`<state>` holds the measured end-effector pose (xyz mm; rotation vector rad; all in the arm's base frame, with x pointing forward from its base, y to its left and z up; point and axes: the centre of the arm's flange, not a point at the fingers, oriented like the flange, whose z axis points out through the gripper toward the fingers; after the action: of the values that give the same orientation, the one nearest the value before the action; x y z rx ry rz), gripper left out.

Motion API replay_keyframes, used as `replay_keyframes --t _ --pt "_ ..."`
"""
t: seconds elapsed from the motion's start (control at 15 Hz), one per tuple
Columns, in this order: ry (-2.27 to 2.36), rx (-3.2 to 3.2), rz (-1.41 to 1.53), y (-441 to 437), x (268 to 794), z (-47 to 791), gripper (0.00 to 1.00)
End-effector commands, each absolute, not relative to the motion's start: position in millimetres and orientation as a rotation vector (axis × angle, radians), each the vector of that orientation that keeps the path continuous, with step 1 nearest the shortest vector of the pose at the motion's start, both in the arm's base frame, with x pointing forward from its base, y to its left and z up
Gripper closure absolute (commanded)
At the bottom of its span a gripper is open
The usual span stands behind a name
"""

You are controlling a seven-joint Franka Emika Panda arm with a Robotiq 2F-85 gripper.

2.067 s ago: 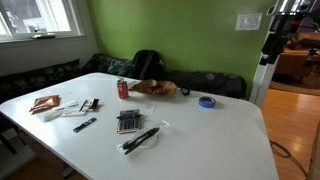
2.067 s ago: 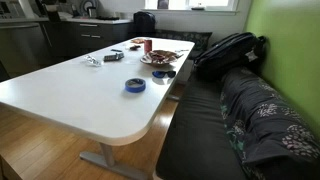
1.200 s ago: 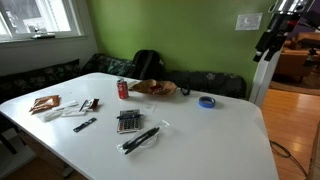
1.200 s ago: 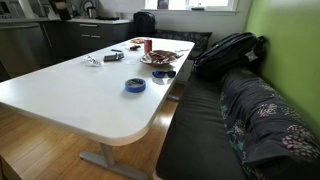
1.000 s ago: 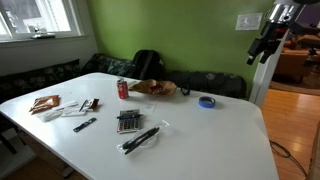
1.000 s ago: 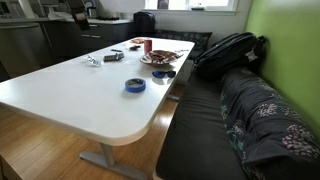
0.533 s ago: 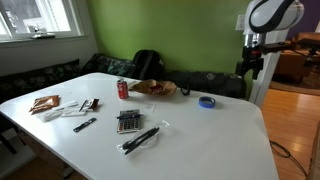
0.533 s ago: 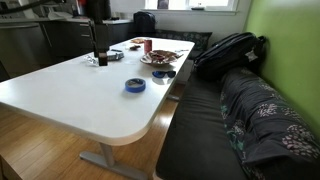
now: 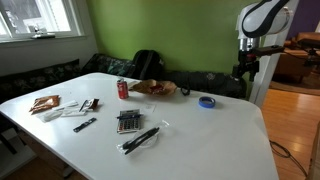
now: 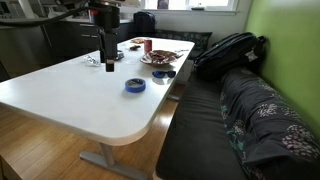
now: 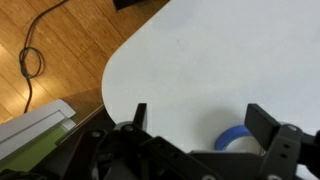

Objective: Pick up the blue masking tape and put it in the brown bowl

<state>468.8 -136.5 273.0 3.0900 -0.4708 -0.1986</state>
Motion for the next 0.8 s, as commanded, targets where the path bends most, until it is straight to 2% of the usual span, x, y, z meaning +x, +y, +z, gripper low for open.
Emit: replay_keyframes --t 0.0,0.47,0.53,0.6,0.73 --pt "-0.295 3.095 -0.128 -123 477 267 0.00" --pt "0.235 2.934 0.070 -38 506 233 0.00" --pt "0.223 2.906 0.166 -32 513 231 0.00" --pt "0.208 2.964 0.077 -40 508 245 0.00" --pt "0.240 2.944 0.142 -27 513 240 0.00"
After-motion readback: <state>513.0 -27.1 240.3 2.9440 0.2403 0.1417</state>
